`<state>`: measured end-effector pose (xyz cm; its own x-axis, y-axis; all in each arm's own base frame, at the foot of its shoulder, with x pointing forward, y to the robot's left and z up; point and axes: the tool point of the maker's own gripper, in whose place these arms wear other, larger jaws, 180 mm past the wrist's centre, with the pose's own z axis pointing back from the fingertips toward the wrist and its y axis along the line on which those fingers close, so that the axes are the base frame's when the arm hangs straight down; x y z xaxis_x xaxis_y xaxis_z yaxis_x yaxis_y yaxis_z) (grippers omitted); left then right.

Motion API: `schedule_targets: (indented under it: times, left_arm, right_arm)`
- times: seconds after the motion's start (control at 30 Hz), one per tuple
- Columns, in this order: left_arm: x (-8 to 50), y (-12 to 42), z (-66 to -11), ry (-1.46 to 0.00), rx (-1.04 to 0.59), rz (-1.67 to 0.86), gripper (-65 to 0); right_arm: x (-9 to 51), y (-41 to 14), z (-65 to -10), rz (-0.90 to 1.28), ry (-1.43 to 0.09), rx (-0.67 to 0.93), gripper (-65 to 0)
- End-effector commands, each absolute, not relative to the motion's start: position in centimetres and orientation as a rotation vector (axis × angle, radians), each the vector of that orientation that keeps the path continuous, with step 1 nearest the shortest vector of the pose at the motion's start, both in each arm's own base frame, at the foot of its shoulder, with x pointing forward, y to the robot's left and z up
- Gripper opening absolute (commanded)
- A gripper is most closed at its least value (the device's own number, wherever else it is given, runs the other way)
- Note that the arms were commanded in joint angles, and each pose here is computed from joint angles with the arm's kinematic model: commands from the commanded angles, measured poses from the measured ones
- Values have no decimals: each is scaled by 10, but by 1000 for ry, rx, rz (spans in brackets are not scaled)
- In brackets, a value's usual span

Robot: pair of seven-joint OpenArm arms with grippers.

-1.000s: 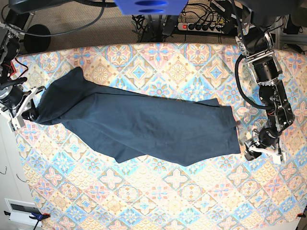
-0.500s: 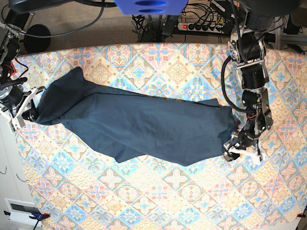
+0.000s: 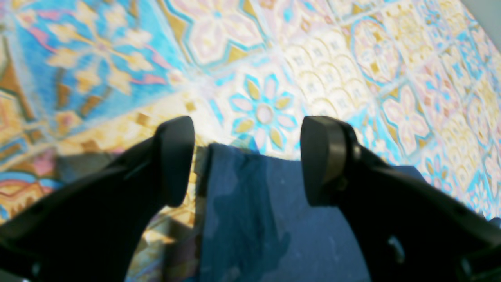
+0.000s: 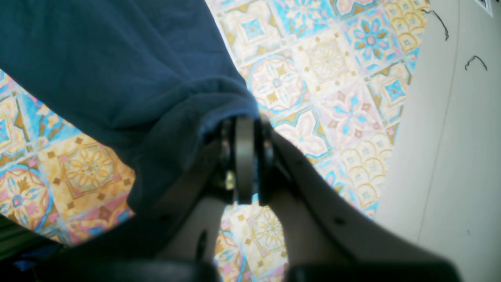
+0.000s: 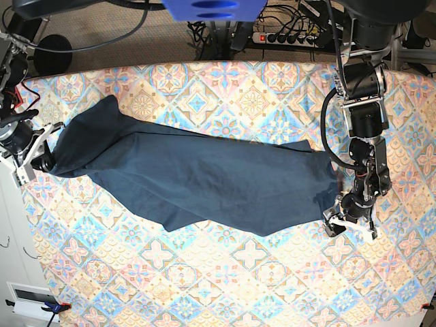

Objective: Layout the t-shirt on the table in an organized manner, then fold the t-shirt properly
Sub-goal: 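Release the shirt with the left gripper and regrasp the folded edge, then pull the folded edge with the left gripper away from the right gripper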

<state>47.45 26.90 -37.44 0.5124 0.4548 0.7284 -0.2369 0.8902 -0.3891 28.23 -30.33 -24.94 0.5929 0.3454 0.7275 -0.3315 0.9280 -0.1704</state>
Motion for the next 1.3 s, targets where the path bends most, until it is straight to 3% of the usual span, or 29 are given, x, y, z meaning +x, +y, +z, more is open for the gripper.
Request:
schedule_targets:
  times: [0.0, 0.63, 0.8, 0.87, 1.03, 1.07, 1.2, 1.27]
  left_arm:
    - [489, 284, -344, -1028, -242, 413, -235]
    - [492, 285, -367, -1016, -237, 477, -234]
    - [495, 251, -377, -979, -236, 357, -241]
    - [495, 242, -380, -967, -233, 321, -297]
    - [497, 239, -378, -970, -238, 313, -618]
    - [501, 240, -373, -982, -239, 312, -650]
    - [518, 246, -344, -1038, -246, 318, -650]
    - [529, 262, -305, -1136, -258, 345, -650]
  right_arm:
    - [289, -306, -233, 407, -900, -38, -650]
    - [287, -305, -235, 407, -895, -31, -650]
    - [287, -305, -234, 406, -896, -32, -650]
    - [287, -305, -234, 408, -898, -31, -650]
    - [287, -305, -234, 408, -898, -31, -650]
    - [287, -305, -234, 408, -898, -31, -650]
    - [286, -307, -233, 390, -907, -32, -650]
    - [285, -310, -233, 367, -914, -34, -650]
